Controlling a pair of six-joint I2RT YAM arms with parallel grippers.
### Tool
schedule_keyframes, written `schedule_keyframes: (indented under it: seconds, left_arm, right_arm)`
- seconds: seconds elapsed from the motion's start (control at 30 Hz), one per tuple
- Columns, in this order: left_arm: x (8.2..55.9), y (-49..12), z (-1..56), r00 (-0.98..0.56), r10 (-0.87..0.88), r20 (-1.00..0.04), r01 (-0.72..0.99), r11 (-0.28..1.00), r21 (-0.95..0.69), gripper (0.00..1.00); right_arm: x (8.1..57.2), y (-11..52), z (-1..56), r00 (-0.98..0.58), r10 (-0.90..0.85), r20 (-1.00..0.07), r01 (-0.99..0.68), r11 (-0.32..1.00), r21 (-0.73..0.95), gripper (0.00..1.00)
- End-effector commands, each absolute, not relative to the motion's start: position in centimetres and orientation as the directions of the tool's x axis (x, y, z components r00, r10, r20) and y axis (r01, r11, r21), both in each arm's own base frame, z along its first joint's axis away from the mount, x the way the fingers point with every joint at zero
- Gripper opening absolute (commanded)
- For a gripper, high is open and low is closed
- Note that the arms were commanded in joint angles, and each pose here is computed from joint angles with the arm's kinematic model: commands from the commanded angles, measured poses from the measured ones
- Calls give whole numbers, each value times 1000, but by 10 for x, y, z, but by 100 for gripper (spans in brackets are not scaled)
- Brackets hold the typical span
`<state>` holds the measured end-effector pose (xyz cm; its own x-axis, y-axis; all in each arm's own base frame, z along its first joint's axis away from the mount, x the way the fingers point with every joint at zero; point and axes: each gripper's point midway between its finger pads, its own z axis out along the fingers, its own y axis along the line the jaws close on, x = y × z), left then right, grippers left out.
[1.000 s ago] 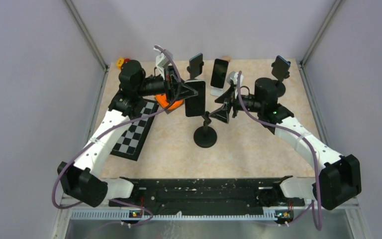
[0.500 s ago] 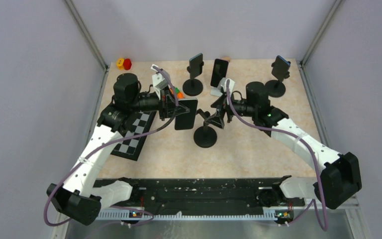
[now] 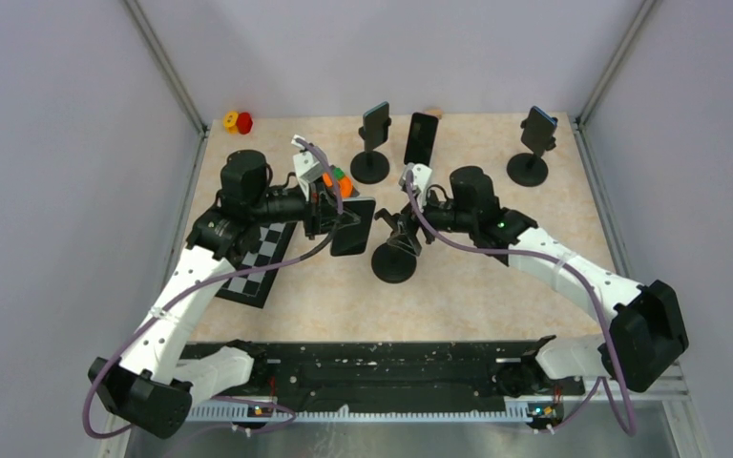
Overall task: Place the phone on the phone stand
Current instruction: Install the phone on the phone stand.
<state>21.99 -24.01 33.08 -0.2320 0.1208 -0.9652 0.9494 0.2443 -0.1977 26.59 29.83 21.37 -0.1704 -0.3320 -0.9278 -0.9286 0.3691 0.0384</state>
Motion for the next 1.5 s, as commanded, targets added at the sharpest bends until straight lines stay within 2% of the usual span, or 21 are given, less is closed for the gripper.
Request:
schedule_keyframes:
  seconds: [0.0,0.5,0.8,1.03,1.47]
  left_arm:
    - [216,-239,347,-140,95,-986,966,230,-115,0]
    - [221,-246,352,-118,96,-988,978,183,-99,0]
    - [227,-250,346,-137,104,-985,979,169,-118,0]
    - [228,-255,344,-130,107,-986,982,149,-114,0]
    - [228,-264,348,-88,105,-991,990,118,-76,0]
  right_arm:
    - [276,294,215,-142,-371,-918,-908,418,-29,76]
    - [288,258,221,-83,-482,-872,-851,490,-189,75]
    - [298,234,242,-96,-443,-891,-805,561,-192,74]
    - [300,220,237,-130,-449,-884,-773,604,-193,70]
    - [290,211,226,-165,-484,-859,-794,582,-175,67]
